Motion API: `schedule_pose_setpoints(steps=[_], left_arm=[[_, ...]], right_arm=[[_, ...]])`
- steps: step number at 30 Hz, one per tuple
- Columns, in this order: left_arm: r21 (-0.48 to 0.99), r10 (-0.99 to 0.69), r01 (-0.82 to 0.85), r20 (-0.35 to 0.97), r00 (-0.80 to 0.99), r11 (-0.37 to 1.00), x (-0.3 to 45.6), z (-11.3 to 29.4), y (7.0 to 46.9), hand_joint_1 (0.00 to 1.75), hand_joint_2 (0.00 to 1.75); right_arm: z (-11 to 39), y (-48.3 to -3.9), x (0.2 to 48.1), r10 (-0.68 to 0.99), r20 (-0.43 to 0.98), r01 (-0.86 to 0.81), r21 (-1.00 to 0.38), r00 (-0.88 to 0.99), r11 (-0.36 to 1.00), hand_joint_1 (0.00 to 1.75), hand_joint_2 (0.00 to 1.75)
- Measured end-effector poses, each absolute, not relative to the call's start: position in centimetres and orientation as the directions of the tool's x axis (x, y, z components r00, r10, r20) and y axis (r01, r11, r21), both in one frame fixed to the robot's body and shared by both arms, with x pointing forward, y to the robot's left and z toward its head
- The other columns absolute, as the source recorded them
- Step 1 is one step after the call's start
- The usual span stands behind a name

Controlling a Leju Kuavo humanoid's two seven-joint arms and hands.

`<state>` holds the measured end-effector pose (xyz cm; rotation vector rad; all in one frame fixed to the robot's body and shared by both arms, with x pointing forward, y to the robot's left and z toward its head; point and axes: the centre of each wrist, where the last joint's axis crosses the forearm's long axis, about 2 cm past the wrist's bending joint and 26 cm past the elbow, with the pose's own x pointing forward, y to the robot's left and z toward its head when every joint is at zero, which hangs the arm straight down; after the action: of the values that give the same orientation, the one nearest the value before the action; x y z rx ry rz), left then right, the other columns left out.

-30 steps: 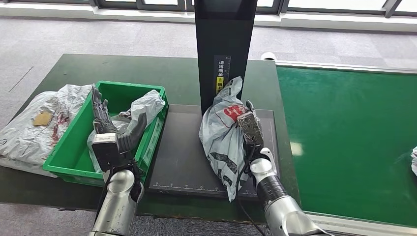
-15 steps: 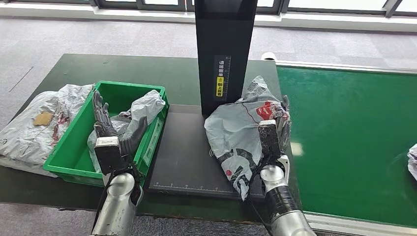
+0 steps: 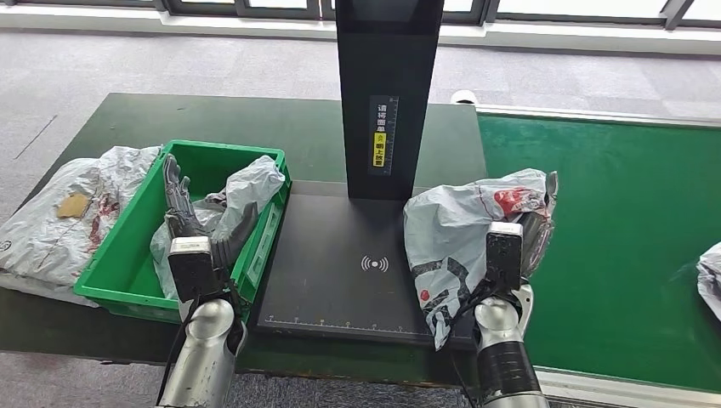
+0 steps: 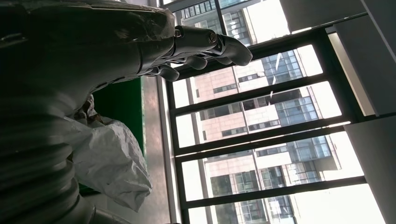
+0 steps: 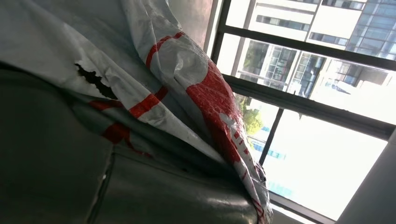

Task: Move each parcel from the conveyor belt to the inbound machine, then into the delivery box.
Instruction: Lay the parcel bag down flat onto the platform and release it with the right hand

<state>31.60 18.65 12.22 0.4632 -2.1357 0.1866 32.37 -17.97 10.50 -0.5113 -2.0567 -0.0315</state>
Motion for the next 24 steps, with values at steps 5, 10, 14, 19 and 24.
schedule_pose_setpoints(steps=[5,10,14,19,24], left_arm=[[0.056,-0.265,-0.386,0.815,-0.515,0.921,31.6,12.2,18.6,0.00,1.75],[0.078,-0.276,-0.371,0.809,-0.519,0.926,31.6,12.2,18.2,0.00,1.75],[0.085,-0.278,-0.365,0.809,-0.518,0.927,31.5,12.2,18.1,0.00,1.75],[0.109,-0.288,-0.347,0.803,-0.522,0.932,31.5,12.1,18.0,0.00,1.75],[0.116,-0.268,-0.300,0.802,-0.534,0.947,32.0,12.3,17.6,0.00,1.75]], right_arm=[[10.6,-18.2,32.0,0.343,0.833,0.380,-0.175,-0.435,0.908,0.00,0.00],[10.5,-18.5,31.8,0.327,0.847,0.372,-0.168,-0.419,0.913,0.00,0.00],[10.5,-18.6,31.8,0.315,0.853,0.360,-0.164,-0.415,0.918,0.00,0.00],[10.4,-18.4,32.1,0.207,0.898,0.228,-0.124,-0.388,0.966,0.00,0.00],[8.7,-17.1,33.0,-0.065,0.953,-0.239,-0.008,-0.297,0.971,0.00,0.00]])
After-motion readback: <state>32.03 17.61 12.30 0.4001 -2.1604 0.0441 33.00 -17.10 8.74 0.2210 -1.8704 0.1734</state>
